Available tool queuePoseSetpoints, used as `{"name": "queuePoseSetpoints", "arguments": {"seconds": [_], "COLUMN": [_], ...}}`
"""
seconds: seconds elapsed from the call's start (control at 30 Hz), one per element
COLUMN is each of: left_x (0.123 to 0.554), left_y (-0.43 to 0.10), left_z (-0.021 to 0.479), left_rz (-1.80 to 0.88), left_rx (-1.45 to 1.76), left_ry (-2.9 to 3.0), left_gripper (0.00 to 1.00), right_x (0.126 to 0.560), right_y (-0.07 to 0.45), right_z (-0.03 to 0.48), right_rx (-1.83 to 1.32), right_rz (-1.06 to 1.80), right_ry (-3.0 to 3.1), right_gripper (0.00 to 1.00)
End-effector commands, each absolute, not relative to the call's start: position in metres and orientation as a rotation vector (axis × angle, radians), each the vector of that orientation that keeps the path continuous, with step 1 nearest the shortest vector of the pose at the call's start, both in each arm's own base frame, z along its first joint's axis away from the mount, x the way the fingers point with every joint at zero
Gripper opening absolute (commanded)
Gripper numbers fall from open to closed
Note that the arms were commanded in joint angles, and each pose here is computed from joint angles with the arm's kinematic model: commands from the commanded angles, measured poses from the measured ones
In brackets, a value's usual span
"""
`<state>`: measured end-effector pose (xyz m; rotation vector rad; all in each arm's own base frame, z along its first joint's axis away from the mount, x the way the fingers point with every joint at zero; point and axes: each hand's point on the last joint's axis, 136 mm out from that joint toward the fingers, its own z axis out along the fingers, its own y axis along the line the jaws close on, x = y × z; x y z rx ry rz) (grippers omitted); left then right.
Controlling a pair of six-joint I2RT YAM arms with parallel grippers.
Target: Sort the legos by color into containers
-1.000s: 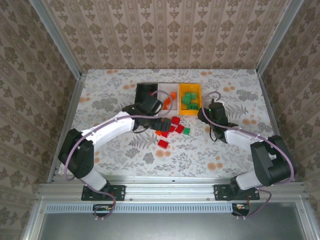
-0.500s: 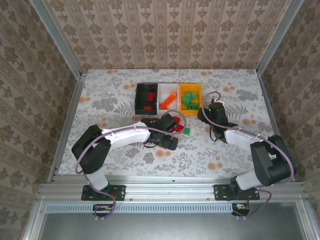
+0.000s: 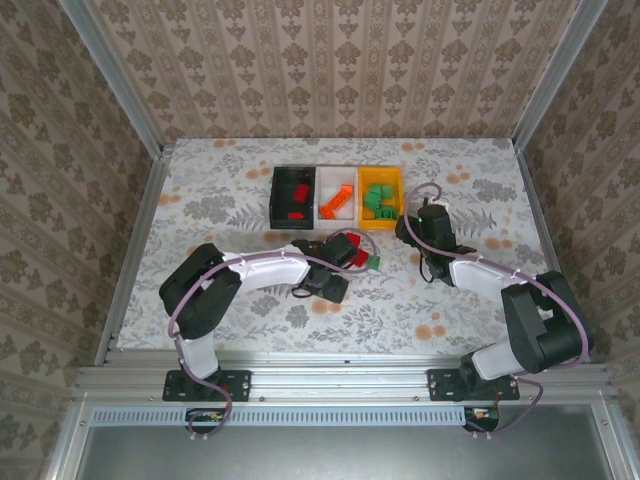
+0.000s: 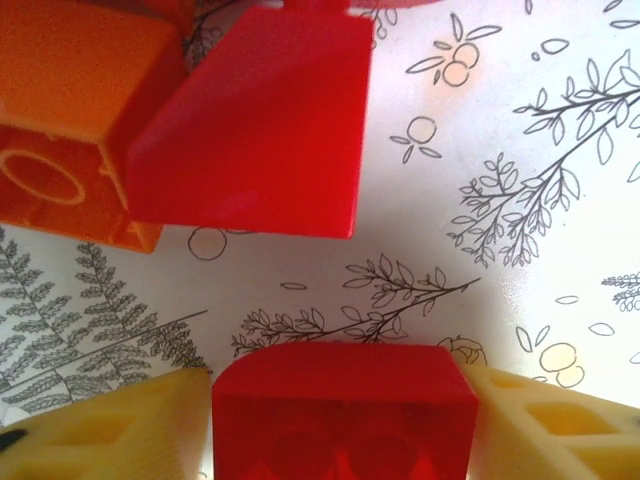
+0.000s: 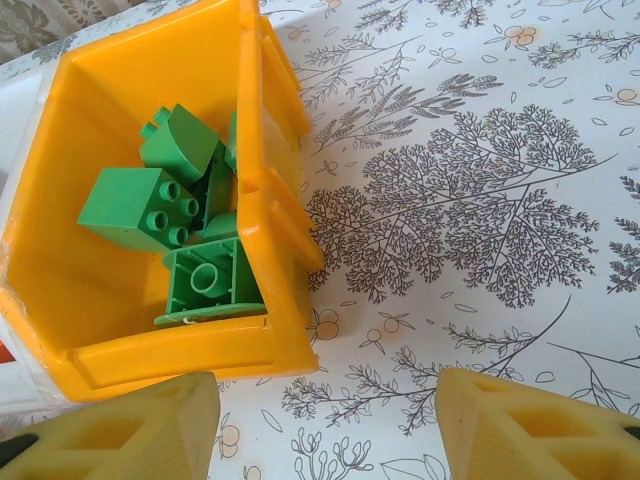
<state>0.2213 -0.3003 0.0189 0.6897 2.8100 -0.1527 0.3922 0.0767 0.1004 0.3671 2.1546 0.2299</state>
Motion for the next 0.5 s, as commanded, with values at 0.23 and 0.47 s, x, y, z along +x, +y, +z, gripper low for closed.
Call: {"name": "queuePoseSetpoints", "arguments": {"seconds": [0.23,0.47], "left_x": [0.224,0.248], "left_y": [-0.300,-0.292], "left_z": [0.030,0.106], "left_rz": [-0.156,-0.193], "left_rx": [0.750,0.700], "left_ry": [2.752,2.646], "left_gripper": [0.44,0.44], "right_x": [0.393,0.394], "right_y": [0.085,0.087], "right_z": [0.101,0.099], "right_rx": [0.352,0.344], "right_rz": [0.277,0.273], "right_ry": [2.157,2.168], "right_gripper": [0.59,0.59]}}
